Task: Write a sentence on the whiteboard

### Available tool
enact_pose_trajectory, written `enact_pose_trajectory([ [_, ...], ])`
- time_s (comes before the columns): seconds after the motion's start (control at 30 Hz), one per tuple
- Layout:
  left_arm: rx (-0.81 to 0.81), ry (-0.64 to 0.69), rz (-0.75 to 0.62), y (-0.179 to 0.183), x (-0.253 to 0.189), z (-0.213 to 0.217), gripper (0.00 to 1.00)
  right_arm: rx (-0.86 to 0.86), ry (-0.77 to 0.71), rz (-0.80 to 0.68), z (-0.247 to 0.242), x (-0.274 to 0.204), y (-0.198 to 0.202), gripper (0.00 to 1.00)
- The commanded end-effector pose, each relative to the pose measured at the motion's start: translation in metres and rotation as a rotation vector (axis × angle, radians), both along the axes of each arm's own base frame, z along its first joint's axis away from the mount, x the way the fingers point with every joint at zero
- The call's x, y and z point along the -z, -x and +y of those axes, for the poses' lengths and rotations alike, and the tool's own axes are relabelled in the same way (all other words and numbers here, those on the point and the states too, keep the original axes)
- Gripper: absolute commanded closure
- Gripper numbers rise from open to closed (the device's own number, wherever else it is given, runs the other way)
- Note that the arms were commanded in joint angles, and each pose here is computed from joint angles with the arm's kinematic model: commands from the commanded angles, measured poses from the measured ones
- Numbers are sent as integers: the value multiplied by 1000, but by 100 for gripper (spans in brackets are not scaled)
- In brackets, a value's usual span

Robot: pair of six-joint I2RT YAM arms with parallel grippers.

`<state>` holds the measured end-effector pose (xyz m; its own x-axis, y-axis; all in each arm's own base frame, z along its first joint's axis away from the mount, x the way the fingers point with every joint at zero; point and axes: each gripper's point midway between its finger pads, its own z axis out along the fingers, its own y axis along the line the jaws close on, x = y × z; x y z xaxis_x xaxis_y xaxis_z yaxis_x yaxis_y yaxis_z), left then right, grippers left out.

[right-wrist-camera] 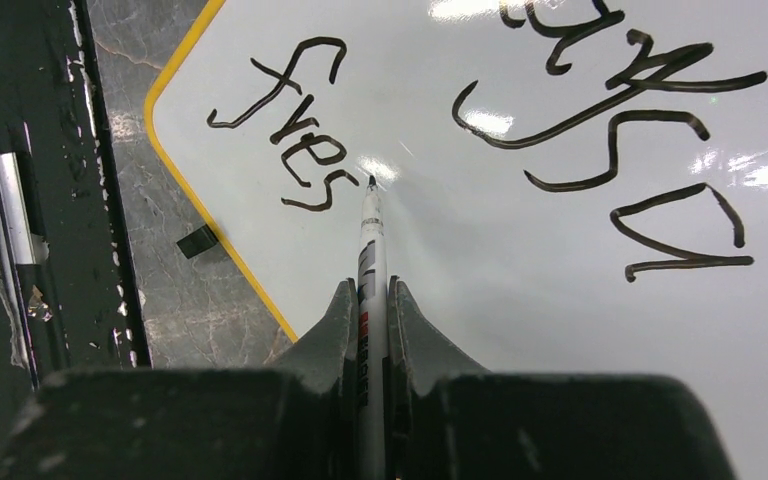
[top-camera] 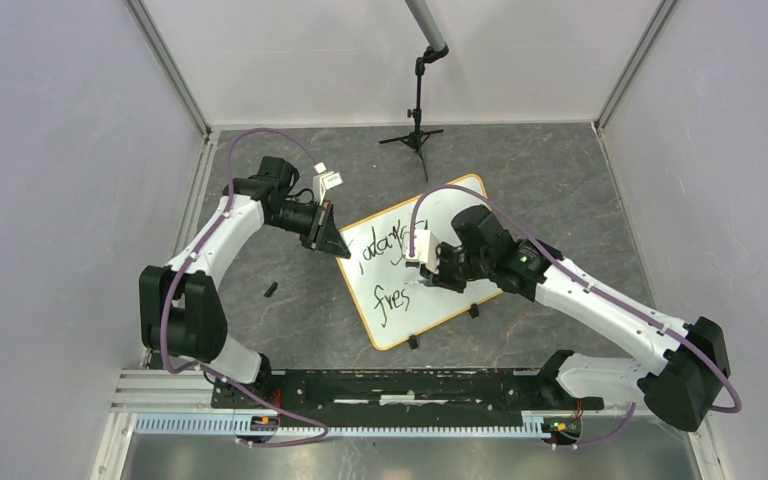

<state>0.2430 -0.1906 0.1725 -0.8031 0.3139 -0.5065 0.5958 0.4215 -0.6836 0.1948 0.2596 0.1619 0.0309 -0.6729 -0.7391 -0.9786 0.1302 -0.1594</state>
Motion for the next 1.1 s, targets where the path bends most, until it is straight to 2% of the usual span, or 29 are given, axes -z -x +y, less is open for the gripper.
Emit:
enact_pose_trajectory([
  [0.0,23,-53,-108,-16,5,4,97,6,-44,-75,9,-26,-14,100],
  [0.4,24,-53,-108,-15,6,4,97,60,11,-92,2,-11,-28,100],
  [1.07,23,-55,-102,-16,7,4,98,4,78,40,-21,46,14,100],
])
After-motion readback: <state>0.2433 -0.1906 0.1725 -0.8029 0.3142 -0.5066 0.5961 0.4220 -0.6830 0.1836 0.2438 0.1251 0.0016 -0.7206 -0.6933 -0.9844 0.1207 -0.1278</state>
